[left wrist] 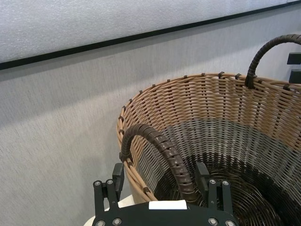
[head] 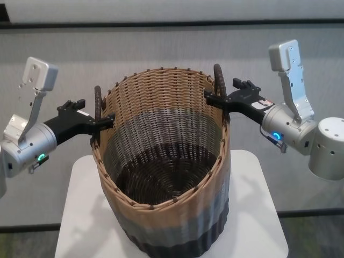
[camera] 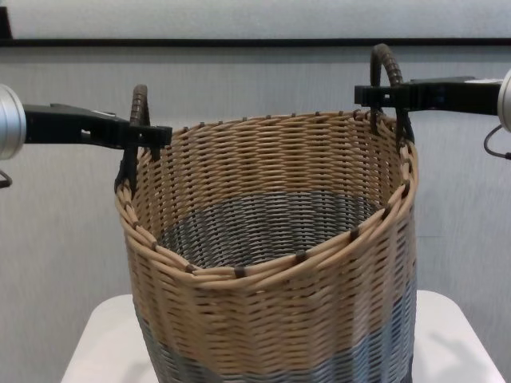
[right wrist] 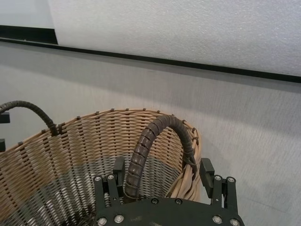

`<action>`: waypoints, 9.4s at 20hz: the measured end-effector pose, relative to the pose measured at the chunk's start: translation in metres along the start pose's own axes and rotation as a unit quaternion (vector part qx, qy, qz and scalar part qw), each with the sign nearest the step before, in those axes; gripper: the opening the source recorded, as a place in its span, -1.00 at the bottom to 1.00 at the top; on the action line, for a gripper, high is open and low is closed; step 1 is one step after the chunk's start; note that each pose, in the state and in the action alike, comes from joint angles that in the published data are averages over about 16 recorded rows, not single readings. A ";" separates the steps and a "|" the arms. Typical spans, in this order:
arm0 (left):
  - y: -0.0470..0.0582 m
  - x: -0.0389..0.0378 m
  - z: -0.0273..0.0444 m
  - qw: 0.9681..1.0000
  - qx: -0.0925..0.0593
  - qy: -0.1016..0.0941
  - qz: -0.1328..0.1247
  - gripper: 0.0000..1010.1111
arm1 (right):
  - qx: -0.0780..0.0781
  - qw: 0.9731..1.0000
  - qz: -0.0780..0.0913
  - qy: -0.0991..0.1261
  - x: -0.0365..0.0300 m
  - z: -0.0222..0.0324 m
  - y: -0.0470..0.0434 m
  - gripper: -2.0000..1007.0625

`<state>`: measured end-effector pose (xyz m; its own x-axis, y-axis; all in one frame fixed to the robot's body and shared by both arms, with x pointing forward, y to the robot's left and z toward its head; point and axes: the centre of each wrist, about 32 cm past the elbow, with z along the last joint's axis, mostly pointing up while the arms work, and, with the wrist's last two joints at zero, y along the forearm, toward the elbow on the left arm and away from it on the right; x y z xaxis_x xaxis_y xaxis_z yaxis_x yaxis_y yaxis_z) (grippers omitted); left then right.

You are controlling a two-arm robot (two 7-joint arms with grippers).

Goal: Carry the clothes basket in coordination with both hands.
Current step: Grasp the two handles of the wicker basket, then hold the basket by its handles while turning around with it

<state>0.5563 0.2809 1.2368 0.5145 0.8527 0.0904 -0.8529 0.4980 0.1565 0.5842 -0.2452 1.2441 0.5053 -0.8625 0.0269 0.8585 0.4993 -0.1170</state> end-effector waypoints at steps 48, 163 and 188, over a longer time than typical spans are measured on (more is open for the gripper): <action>-0.010 -0.0021 0.0073 1.000 0.000 -0.027 -0.010 0.81 | 0.004 1.000 -0.007 -0.012 0.0004 0.0002 0.0041 0.94; 0.054 -0.0181 0.0976 0.985 -0.136 -0.093 -0.050 -1.00 | 0.145 0.988 -0.011 -0.053 0.0049 0.0616 -0.0423 -0.66; 0.055 -0.0215 0.0992 0.987 -0.126 -0.088 -0.051 -1.00 | 0.150 0.987 -0.005 -0.051 0.0030 0.0632 -0.0442 -0.66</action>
<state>0.5072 0.2743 1.3410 0.5876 0.7666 0.2591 -0.7791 0.6224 -0.0746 0.5533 -0.2647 1.3120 0.4894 -0.8625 0.1285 0.8432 0.5057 0.1823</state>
